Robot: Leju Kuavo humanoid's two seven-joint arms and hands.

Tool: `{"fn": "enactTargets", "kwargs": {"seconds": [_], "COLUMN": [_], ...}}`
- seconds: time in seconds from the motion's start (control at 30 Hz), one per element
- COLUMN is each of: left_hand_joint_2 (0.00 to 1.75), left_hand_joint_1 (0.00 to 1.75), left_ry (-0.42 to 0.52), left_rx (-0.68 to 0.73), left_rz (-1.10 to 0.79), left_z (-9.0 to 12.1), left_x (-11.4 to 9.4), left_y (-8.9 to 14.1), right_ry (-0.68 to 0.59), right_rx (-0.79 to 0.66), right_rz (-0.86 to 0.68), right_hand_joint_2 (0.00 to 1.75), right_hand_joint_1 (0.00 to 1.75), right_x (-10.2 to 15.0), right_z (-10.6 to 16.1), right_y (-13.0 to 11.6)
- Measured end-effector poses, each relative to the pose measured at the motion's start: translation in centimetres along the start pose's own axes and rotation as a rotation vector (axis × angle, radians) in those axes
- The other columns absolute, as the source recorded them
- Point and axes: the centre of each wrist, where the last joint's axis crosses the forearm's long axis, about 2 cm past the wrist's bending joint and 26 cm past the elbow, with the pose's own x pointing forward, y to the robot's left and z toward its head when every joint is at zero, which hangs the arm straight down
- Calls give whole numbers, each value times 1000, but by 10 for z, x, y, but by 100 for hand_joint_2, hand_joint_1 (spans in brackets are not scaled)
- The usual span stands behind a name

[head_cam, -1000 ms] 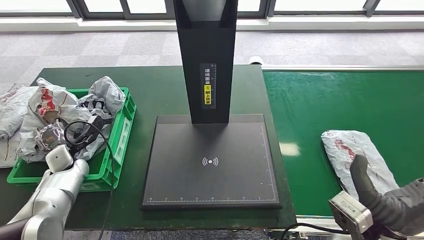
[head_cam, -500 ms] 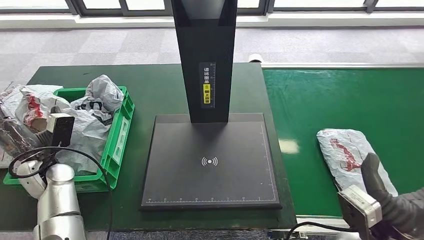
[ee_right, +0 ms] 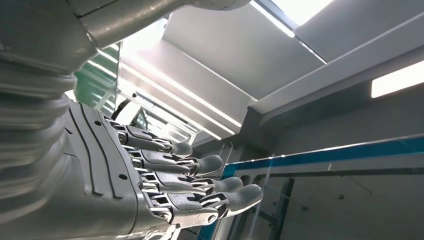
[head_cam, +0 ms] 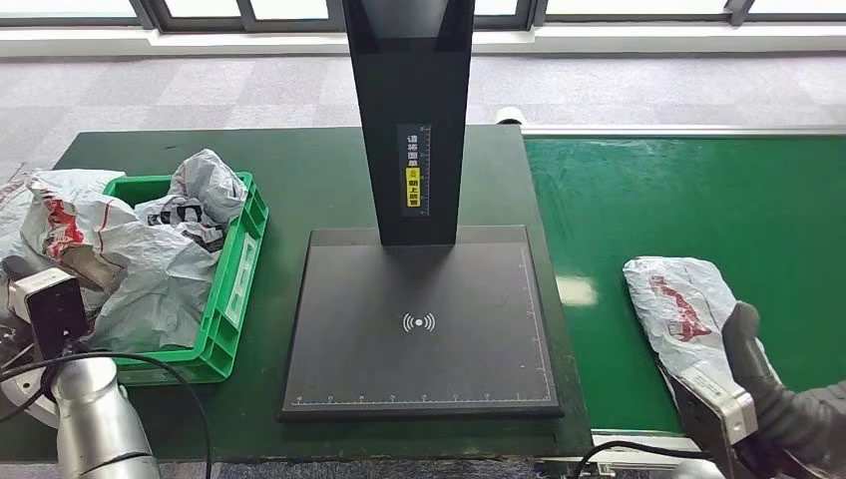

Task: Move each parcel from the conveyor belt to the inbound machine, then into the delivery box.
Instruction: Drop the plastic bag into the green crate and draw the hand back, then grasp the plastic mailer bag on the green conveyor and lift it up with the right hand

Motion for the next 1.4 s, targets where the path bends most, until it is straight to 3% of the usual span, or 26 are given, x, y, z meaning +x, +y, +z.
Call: {"fn": "enactTargets", "kwargs": {"seconds": [0.23, 0.47, 0.63, 0.77, 0.9, 1.13, 1.4], "left_hand_joint_2": [175, 175, 175, 175, 175, 175, 175], "left_hand_joint_1": [0, 0, 0, 0, 0, 0, 0], "left_ry": [42, 43, 95, 138, 160, 168, 146], "left_rx": [-241, -346, -462, -518, -542, -545, -531], "left_rz": [534, 724, 917, 990, 1016, 1021, 1029], "left_z": [44, 61, 87, 107, 118, 123, 122], "left_x": [45, 70, 87, 98, 104, 108, 114], "left_y": [-21, -24, -24, -21, -19, -15, -8], "right_ry": [-7, 36, 154, 254, 296, 357, 454], "right_rx": [203, 298, 402, 520, 622, 798, 1115], "right_rz": [261, 328, 411, 492, 547, 568, 396], "right_hand_joint_2": [175, 175, 175, 175, 175, 175, 175], "right_hand_joint_1": [0, 0, 0, 0, 0, 0, 0], "right_x": [-5, -15, -50, -94, -124, -150, -154], "right_z": [18, 32, 35, 33, 36, 43, 63], "right_y": [18, 36, 76, 108, 122, 135, 143]}}
